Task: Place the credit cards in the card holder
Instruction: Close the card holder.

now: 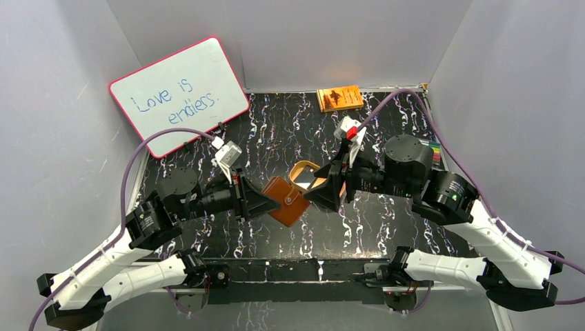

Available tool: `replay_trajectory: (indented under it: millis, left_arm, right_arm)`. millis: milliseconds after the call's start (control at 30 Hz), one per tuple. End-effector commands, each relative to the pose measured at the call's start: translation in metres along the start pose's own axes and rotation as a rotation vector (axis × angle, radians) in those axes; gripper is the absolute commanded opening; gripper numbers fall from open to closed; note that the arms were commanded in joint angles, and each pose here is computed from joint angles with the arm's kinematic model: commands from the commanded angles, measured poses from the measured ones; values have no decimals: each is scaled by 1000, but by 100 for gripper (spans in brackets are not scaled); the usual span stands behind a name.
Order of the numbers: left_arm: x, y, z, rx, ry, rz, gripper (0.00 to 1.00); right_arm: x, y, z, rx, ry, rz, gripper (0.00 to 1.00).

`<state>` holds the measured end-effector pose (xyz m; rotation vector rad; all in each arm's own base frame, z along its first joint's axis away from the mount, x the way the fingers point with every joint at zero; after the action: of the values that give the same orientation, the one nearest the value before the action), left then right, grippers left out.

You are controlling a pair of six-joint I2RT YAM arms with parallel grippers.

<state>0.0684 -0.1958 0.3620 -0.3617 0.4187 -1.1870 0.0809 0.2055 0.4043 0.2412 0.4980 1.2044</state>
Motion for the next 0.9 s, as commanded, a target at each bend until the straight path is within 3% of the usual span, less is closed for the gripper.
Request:
replay_trajectory:
  millis: [0,700,867]
  left_arm:
    - [-9,-23,8,55,-19,-184,0]
    - [-21,-38,17,140,-101,-306,0]
    - [-20,-39,18,138,-102,-321,0]
  right_arm:
    - [5,19,17,26,-96,144,77]
    - [16,36,-3,120,3,376,74]
    - [18,38,-6,142,16,402,66]
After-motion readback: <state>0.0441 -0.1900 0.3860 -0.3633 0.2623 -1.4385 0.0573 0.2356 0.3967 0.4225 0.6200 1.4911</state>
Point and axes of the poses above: each gripper's point midway between its finger pads, its own x axis out along the fingers, its own y axis along the line the jaws close on, z = x × y, the point moved 7 cm from there along -x, back along the fingers, and after that the axes turned 11 degrees about x, right-handed, at the moved point
